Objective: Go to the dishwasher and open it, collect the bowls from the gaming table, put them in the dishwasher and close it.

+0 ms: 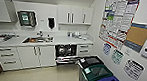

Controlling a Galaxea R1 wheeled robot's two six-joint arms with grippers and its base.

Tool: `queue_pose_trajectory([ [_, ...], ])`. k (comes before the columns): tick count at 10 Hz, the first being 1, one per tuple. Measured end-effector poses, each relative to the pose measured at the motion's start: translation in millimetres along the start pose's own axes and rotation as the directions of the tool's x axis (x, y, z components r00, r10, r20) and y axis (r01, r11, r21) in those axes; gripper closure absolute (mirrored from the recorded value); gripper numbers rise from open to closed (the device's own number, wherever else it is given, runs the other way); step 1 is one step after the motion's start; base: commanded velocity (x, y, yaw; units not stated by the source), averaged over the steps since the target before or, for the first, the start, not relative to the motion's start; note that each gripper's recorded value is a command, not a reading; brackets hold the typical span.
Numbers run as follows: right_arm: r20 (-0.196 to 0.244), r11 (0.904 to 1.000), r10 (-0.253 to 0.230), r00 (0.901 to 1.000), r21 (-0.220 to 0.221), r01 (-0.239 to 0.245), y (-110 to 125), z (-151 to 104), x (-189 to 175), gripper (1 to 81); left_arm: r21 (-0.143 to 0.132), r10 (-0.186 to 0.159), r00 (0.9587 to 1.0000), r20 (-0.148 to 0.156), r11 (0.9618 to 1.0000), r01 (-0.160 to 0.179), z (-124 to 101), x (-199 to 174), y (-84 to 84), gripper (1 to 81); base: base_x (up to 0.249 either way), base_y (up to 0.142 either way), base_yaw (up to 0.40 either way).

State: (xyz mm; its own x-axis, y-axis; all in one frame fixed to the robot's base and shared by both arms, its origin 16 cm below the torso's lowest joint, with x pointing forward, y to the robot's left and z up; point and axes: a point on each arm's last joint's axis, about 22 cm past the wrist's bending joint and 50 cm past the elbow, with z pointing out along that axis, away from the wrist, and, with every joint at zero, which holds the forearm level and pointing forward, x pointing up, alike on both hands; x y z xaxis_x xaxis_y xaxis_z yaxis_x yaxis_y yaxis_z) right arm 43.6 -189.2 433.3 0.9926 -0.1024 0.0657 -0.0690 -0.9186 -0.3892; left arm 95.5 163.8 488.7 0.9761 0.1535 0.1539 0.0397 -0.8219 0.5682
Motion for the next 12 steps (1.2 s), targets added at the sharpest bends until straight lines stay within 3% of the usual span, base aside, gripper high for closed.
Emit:
queue_pose_trajectory([
  [5, 0.0, 1.0, -0.001, 1.0, 0.0, 0.001, 0.0, 0.0, 0.1, 81.1, 0.0, 0.0, 1.0, 0.0, 1.0, 0.0, 0.0, 0.2, 0.0, 81.1, 0.11, 0.063, 0.0],
  [12, 0.003, 1.0, -0.001, 1.0, -0.005, 0.001, 2.9, -0.9, -0.5, 81.1, -0.001, -0.001, 1.0, 0.002, 1.0, 0.001, 0.2, -1.8, 0.8, 81.1, 0.1, 0.0, 0.0],
])
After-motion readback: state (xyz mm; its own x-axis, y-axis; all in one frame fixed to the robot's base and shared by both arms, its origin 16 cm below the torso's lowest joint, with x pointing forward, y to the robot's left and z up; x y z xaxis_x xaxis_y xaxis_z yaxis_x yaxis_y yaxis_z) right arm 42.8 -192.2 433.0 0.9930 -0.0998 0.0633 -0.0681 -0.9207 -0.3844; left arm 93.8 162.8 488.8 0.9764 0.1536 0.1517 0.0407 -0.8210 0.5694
